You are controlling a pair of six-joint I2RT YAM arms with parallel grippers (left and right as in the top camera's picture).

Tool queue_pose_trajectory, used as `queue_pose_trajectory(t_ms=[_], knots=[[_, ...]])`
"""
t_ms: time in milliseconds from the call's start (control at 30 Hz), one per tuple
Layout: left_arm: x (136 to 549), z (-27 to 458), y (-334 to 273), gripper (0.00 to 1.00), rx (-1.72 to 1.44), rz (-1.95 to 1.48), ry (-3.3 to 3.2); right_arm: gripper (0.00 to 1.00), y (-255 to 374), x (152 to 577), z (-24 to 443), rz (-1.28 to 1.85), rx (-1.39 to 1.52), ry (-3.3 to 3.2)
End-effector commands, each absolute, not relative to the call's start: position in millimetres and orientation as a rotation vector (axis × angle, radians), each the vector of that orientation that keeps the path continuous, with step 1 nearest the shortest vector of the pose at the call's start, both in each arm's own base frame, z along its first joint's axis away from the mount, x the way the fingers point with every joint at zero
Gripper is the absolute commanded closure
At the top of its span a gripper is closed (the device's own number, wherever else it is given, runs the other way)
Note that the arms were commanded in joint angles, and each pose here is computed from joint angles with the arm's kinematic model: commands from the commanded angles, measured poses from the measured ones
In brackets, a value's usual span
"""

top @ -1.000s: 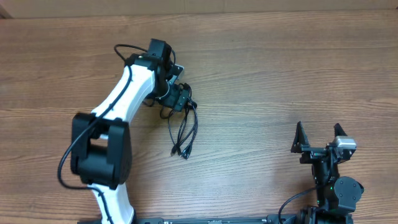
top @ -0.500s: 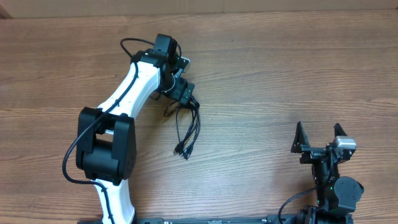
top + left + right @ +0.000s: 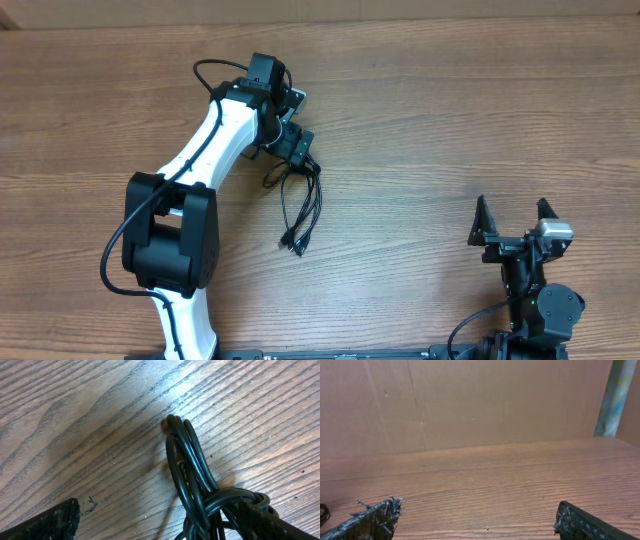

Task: Untangle cables
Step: 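Lower the left gripper and close it on the cable bundle's top loop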

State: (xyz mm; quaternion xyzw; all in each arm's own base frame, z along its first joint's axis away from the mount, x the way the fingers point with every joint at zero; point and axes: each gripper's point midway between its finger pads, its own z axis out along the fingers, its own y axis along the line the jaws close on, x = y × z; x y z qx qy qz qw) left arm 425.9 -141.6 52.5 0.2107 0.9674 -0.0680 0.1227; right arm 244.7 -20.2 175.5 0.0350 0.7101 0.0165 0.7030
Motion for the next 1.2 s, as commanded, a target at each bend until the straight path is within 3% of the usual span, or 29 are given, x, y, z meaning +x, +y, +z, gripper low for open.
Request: queue_pose_trajectory(t_ms=[0, 67, 233, 533, 800, 900, 1067, 1167], knots=[[430.0, 56.0, -147.4, 0.19, 0.552, -0.224, 2.824, 0.00, -20.4, 244.9, 173.1, 0.035, 0.082, 1.578], [429.0, 55.1, -146.9, 0.27, 0.428, -0.238, 2.856, 0.00, -20.4, 244.9, 173.1, 0.035, 0.082, 1.578], [428.1, 55.0, -149.5, 0.12, 0.270, -0.265, 2.884, 0.00, -20.4, 244.9, 173.1, 0.035, 0.082, 1.578], [420.6, 52.4, -159.4, 0.04, 0.315, -0.263, 2.895, 0.00, -20.4, 244.9, 173.1, 0.035, 0.082, 1.578], [422.2, 48.8, -159.0, 0.06, 0.315, -0.251, 2.887, 0.00, -20.4, 244.9, 173.1, 0.035, 0.082, 1.578], [424.1, 46.0, -159.7, 0.13, 0.316, -0.251, 2.884, 0.00, -20.3, 244.9, 173.1, 0.036, 0.082, 1.578], [420.3, 23.3, -158.3, 0.08, 0.316, -0.239, 2.936, 0.00, -20.4, 244.9, 173.1, 0.035, 0.082, 1.578], [416.8, 7.7, -157.4, 0.14, 0.316, -0.231, 2.973, 0.00, -20.4, 244.9, 173.1, 0.035, 0.082, 1.578]])
